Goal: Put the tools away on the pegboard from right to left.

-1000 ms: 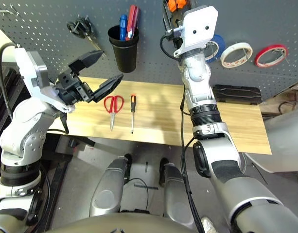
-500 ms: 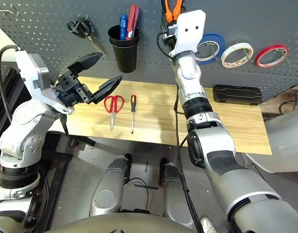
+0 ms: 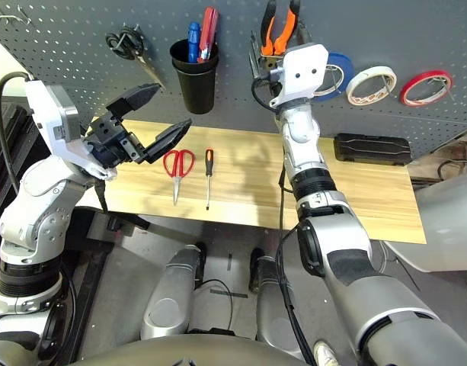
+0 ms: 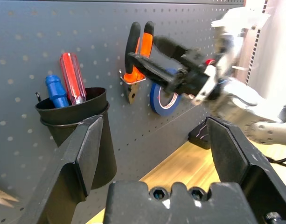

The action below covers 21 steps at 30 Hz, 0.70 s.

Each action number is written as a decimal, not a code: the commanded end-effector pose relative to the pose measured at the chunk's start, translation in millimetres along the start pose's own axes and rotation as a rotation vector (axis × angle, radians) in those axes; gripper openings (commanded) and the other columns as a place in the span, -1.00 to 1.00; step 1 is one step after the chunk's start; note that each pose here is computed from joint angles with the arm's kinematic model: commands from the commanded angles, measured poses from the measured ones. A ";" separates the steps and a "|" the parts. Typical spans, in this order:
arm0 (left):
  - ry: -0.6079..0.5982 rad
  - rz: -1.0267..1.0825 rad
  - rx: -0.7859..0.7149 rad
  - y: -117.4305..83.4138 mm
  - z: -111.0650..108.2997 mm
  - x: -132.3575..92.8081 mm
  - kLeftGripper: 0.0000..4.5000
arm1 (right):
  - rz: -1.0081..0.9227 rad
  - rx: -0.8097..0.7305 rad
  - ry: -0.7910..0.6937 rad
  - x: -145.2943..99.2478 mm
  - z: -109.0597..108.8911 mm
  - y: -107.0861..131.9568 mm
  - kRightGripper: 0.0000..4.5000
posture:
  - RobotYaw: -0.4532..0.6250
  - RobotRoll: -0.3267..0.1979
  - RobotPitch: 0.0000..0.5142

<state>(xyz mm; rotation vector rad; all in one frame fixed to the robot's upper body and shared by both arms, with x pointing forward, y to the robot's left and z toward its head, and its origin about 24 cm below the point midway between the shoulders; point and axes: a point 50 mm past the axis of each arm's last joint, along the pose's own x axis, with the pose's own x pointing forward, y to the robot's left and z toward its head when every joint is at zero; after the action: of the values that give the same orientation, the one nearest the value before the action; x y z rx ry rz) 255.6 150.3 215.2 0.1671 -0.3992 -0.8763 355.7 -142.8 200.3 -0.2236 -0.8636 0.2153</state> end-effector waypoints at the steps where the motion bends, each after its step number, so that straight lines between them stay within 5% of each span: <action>1: 0.013 -0.014 -0.003 -4.0 -2.0 -2.4 1.00 | 0.139 -0.045 0.001 -20.6 2.3 3.4 0.96 | 0.54 0.25 -0.11; 21: 0.363 0.189 -0.109 -17.3 -82.7 -20.8 1.00 | 0.749 0.033 0.673 -159.2 -37.6 3.3 0.96 | 0.49 0.25 -0.05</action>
<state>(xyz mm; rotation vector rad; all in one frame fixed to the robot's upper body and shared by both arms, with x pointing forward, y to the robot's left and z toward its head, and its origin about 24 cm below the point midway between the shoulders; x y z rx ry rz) 266.9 157.0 140.5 0.1849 -0.0774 -0.6694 288.9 -185.7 65.7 -0.5318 -0.1203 0.7677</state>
